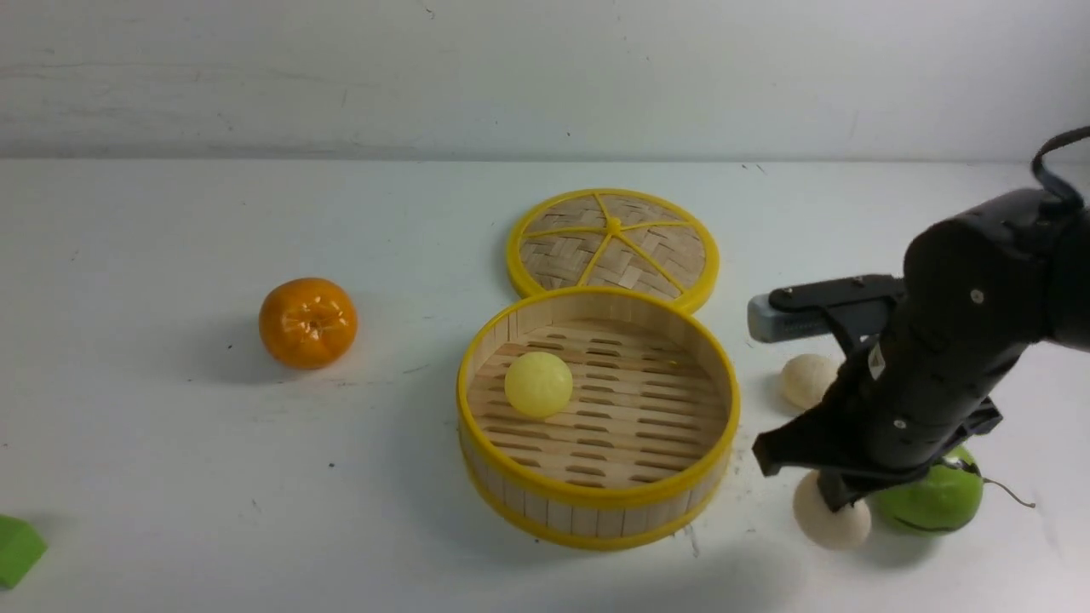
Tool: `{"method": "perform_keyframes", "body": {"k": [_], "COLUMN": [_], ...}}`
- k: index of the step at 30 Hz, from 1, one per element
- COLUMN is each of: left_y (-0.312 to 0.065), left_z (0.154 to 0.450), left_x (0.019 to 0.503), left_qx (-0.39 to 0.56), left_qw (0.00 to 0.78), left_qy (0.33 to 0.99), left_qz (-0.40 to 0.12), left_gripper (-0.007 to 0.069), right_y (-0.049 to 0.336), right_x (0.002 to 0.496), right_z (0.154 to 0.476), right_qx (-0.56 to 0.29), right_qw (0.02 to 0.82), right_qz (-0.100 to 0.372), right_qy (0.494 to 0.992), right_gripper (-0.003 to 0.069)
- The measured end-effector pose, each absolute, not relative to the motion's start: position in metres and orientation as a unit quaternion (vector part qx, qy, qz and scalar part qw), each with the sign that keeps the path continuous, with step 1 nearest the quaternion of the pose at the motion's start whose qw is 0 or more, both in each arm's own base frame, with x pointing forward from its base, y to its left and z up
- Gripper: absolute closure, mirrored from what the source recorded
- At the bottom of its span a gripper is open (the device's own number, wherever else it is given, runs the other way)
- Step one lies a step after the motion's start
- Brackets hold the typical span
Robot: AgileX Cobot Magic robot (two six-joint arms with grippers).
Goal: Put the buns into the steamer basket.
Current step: Use the right arm to put the steamed stuffed bun into the steamer
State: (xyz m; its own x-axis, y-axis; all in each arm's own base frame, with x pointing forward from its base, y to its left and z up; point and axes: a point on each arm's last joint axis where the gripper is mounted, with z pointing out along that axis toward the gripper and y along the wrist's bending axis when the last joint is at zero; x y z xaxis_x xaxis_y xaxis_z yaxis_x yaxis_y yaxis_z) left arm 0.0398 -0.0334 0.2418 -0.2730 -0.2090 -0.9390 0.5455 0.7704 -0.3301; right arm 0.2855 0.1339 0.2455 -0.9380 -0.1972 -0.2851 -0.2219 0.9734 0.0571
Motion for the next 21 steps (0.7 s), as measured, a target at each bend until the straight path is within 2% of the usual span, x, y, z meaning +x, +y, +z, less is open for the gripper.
{"method": "perform_keyframes", "body": {"k": [4,8,12,21], "left_y": [-0.033,-0.033,-0.033,-0.033], "left_z": [0.242,0.242,0.242,0.242], "left_x": [0.04,0.04,0.04,0.04], "left_qx": [0.115,0.115,0.115,0.115], "left_qw": [0.592,0.592,0.592,0.592], "left_qy": [0.731,0.731,0.731,0.731], "left_qz": [-0.319,-0.319,-0.319,-0.319], "left_gripper": [0.0638,0.0638,0.0638,0.0638], "right_y": [0.155,0.175,0.199,0.227], "right_x": [0.293,0.308,0.34,0.39], "right_z": [0.285,0.298,0.28,0.228], "right_qx": [-0.138,-0.152,-0.164,-0.174], "right_qw": [0.203,0.226,0.214,0.195], "right_qz": [0.07,0.089,0.106,0.091], "right_qy": [0.967,0.958,0.957,0.961], "right_gripper": [0.0648,0.0648,0.0648,0.0642]}}
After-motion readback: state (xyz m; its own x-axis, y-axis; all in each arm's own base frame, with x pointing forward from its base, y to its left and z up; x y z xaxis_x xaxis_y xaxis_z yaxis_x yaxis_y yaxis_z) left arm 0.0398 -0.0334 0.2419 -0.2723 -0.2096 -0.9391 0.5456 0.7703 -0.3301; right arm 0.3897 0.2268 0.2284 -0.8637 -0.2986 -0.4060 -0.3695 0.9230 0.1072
